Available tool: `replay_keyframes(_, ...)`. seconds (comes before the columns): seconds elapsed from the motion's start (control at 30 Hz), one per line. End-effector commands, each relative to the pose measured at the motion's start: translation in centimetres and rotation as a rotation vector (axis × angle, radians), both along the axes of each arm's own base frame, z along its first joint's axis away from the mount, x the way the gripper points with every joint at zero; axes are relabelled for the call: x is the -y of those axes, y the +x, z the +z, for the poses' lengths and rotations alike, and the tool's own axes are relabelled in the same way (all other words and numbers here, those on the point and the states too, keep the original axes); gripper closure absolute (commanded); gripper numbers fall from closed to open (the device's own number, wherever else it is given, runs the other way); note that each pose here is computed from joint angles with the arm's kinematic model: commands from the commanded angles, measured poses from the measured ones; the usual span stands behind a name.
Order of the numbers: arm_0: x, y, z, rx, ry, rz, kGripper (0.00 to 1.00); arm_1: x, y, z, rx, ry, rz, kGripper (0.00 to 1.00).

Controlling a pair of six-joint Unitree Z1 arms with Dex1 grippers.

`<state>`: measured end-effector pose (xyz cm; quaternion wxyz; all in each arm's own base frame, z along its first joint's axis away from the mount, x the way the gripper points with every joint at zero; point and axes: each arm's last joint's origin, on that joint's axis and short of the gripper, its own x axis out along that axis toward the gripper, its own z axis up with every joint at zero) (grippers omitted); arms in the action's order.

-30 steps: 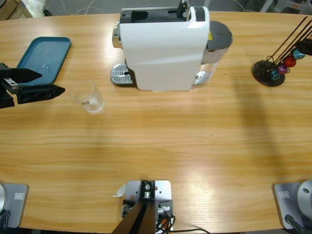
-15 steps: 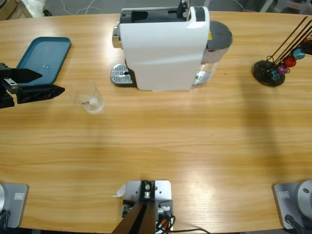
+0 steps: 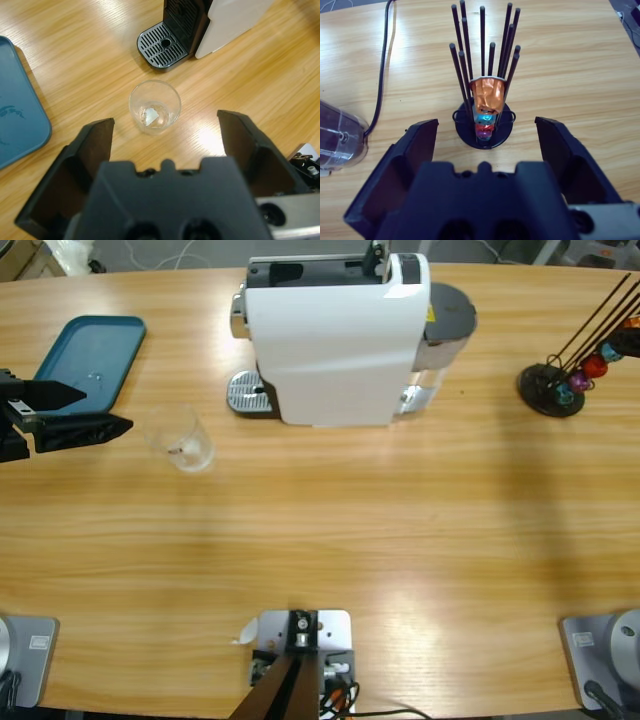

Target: Pour coffee

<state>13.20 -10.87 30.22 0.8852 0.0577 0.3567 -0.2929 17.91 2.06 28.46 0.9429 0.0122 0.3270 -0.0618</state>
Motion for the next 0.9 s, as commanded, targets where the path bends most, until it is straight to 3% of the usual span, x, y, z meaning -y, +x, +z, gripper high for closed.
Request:
replay_keyframes(0.03, 0.3, 0.2, -1.2, -0.037, 0.033, 0.008, 0.105, 0.6, 0.6, -1.3, -0.043, -0.012, -0.057, 0.156)
replay_keyframes(0.47, 0.3, 0.3, -1.2, -0.039, 0.034, 0.008, 0.105, 1.0, 1.7, -1.9, -0.064, -0.012, -0.082, 0.158)
replay_keyframes(0.57, 0.3, 0.3, -1.2, -0.041, 0.034, 0.006, 0.105, 1.1, 1.7, -1.8, -0.063, -0.012, -0.083, 0.238)
replay_keyframes(0.9, 0.3, 0.3, -1.3, -0.043, 0.035, 0.006, 0.105, 1.2, 2.2, -2.1, -0.059, -0.015, -0.099, 0.277)
